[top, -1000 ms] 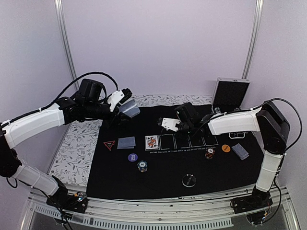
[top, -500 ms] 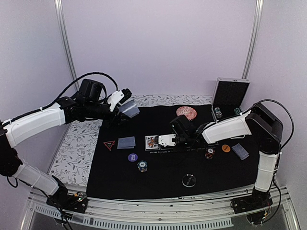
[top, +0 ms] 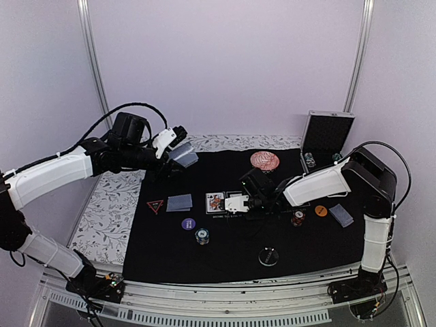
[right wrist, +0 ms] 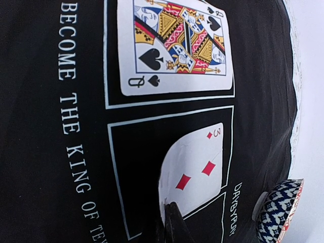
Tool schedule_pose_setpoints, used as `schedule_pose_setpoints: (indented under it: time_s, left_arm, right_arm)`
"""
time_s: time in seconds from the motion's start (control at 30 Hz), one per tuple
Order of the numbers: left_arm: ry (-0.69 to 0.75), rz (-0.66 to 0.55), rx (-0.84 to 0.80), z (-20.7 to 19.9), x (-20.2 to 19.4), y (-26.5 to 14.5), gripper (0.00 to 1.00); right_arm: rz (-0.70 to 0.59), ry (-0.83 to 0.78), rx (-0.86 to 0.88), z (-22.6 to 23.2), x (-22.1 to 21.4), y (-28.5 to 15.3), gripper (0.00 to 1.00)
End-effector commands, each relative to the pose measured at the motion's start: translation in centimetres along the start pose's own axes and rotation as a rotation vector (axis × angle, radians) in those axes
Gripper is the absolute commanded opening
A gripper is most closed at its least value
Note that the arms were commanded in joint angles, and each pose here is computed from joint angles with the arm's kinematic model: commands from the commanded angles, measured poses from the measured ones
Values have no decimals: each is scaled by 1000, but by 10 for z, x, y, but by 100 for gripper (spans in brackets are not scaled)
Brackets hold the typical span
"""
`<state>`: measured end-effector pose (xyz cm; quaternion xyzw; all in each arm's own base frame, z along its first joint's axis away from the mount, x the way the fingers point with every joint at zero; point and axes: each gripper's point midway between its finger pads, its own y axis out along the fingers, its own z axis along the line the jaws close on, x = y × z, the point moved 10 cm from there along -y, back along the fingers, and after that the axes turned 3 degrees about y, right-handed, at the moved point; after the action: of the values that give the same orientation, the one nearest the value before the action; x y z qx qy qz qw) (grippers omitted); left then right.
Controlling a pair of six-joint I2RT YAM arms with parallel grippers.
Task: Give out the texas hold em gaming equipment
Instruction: Flop the poker card in the community card area.
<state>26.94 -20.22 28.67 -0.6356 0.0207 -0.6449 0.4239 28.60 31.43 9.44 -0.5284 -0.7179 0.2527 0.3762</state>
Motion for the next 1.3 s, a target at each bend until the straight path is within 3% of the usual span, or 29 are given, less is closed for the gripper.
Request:
schedule_pose_setpoints:
  time_s: [0.0, 0.83, 1.07, 1.27]
  left_arm:
    - [4, -35, 14, 6, 8, -4, 52]
    - [5, -41, 17, 6, 9, -6, 52]
    - [6, -41, 20, 7, 9, -6, 52]
    - [1, -42, 27, 10, 9, -7, 52]
  right_arm:
    - [3, -29, 33, 8, 1, 9, 2]
    - [18, -24, 22, 5, 1, 14, 3]
    - [79, -54, 55, 12, -6, 14, 24]
    - [50, -41, 74, 16, 0, 3, 28]
